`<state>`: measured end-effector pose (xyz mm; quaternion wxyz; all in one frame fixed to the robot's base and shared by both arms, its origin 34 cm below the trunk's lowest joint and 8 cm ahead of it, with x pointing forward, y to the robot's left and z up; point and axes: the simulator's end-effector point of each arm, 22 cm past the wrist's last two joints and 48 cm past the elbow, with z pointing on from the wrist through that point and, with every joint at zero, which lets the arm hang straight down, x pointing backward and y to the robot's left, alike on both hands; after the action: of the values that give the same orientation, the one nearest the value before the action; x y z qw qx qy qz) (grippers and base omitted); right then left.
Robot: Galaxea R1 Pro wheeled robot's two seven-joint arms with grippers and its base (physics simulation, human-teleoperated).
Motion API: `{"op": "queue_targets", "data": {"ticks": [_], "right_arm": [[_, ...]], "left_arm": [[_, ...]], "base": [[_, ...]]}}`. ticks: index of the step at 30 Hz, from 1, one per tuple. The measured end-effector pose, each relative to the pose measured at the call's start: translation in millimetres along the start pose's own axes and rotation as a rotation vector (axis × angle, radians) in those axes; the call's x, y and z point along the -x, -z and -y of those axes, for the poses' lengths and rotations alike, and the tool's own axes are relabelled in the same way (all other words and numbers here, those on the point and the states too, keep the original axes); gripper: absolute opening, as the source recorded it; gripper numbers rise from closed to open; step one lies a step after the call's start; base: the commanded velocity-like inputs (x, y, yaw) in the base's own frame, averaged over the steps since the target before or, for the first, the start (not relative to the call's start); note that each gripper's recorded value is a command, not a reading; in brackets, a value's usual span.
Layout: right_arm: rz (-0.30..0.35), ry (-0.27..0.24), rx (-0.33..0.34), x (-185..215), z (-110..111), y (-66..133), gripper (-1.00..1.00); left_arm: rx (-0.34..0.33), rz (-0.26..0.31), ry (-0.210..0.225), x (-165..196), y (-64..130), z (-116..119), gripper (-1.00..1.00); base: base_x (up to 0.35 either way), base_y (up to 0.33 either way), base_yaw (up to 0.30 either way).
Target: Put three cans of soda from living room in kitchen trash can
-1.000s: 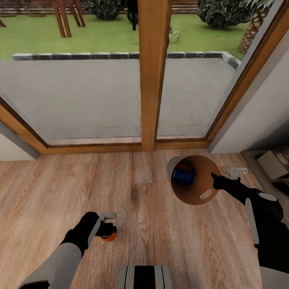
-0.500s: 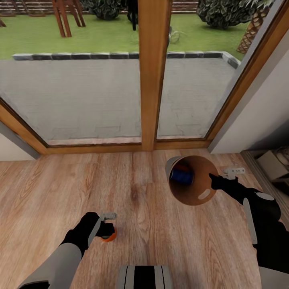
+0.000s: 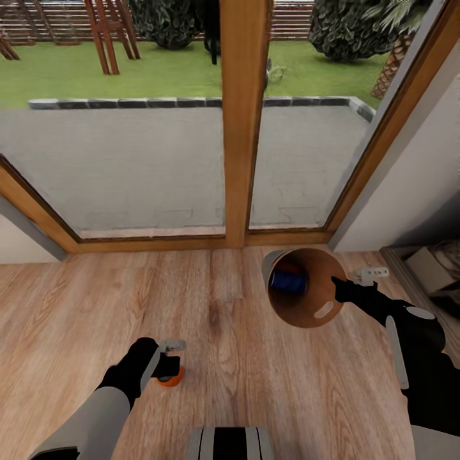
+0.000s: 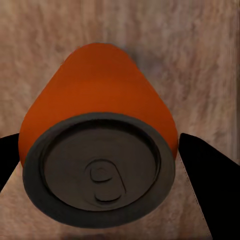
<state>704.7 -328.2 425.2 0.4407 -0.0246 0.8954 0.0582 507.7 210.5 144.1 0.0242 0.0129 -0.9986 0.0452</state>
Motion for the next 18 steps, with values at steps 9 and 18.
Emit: {"op": "queue_targets", "data": {"ticks": [9, 18], "right_arm": [[0.034, 0.004, 0.002, 19, -3, 12.4, -1.0], [0.015, 0.044, 0.056, 26, -34, 18.9, -1.0]], "left_arm": [[-0.007, 0.042, -0.002, 14, 18.5, 3, -1.0], [-0.015, 0.114, -0.007, 36, 42.1, 6, -1.0]], "base": [[0.0, 0.0, 0.0], [0.0, 0.0, 0.0]]}}
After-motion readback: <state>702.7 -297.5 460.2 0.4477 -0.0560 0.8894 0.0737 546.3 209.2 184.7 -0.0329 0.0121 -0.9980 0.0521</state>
